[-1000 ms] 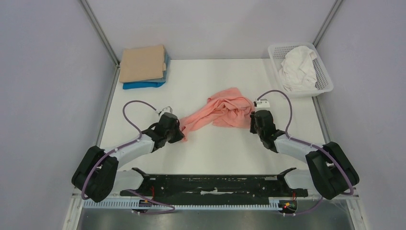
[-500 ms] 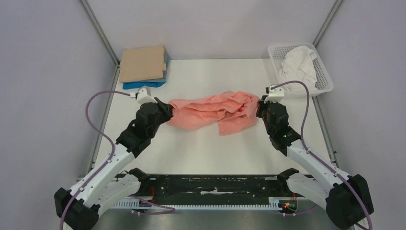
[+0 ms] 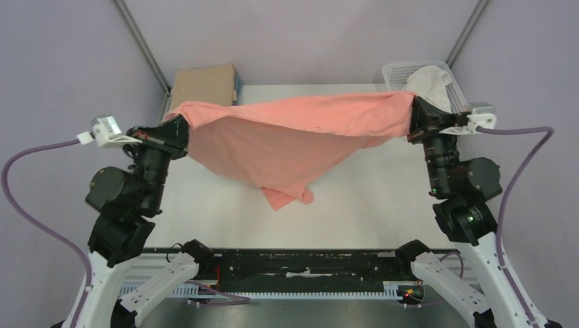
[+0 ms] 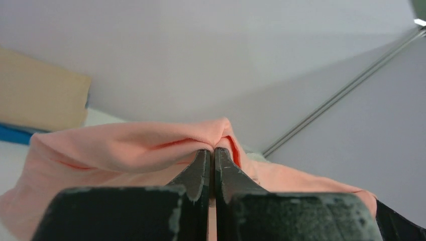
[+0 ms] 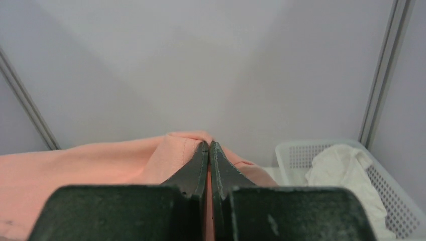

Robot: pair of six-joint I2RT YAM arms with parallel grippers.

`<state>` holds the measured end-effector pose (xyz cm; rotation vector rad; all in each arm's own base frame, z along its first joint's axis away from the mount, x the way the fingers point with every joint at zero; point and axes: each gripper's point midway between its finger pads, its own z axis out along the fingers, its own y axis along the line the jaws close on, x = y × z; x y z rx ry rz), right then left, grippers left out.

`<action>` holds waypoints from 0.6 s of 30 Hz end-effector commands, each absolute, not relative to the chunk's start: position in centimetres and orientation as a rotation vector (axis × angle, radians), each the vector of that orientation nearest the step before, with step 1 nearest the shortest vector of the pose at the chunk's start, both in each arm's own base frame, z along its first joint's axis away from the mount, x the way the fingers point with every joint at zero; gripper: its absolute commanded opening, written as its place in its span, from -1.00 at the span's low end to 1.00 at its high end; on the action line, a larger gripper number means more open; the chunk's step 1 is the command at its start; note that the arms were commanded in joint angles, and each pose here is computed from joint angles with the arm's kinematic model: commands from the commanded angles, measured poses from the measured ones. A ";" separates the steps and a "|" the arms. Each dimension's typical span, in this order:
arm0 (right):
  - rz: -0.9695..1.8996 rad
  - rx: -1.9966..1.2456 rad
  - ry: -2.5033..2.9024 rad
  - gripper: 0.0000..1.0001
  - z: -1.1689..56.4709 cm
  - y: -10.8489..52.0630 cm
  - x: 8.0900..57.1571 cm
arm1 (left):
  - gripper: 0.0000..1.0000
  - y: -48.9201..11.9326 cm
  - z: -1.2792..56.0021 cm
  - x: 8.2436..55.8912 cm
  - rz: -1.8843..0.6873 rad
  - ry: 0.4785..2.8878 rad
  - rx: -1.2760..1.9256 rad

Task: Fold and stack the t-shirts
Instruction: Flatten out the tshirt

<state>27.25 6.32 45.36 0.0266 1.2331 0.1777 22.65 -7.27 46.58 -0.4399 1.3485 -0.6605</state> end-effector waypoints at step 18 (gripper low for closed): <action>0.319 0.010 1.043 -1.00 57.1 4.3 18.4 | -0.95 -6.7 65.2 15.9 -0.747 1.041 -0.156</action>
